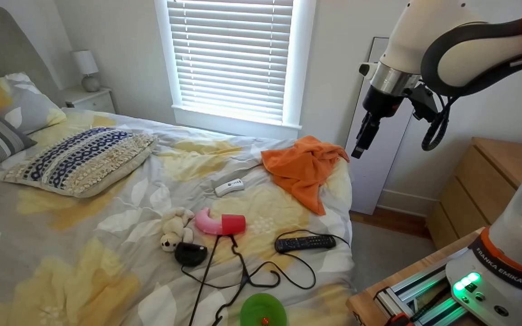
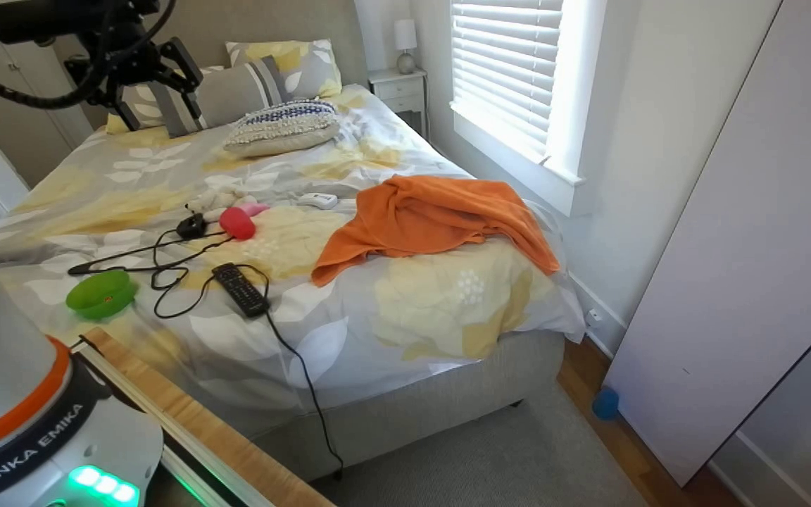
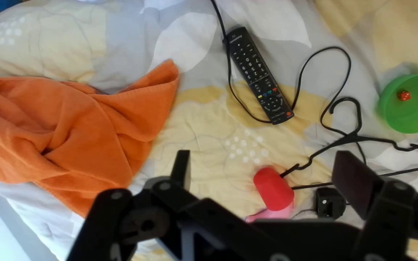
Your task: Press a button on the black remote
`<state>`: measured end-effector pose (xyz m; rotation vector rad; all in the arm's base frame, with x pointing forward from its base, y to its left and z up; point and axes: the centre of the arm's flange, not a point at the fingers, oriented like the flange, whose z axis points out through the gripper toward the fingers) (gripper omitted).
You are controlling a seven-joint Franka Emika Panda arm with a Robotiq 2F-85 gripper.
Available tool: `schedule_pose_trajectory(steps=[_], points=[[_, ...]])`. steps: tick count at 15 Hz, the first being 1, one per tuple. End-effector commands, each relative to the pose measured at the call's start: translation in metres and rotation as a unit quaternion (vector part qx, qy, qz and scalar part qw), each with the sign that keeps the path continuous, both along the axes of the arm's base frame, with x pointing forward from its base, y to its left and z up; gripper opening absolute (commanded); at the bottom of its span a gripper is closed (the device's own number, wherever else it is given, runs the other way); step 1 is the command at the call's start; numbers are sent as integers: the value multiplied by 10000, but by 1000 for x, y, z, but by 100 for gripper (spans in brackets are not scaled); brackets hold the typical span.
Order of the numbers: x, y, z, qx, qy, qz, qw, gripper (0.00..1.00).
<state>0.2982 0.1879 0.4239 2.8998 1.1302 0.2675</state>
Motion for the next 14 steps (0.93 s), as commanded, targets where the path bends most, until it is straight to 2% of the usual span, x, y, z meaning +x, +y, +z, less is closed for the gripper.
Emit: schedule_pose_trajectory(steps=[1, 7, 14], points=[[5, 16, -17, 56, 143, 236, 9996, 100], [-6, 73, -61, 306, 358, 1018, 9937, 100], [2, 98, -124, 390, 395, 1075, 9927, 100]])
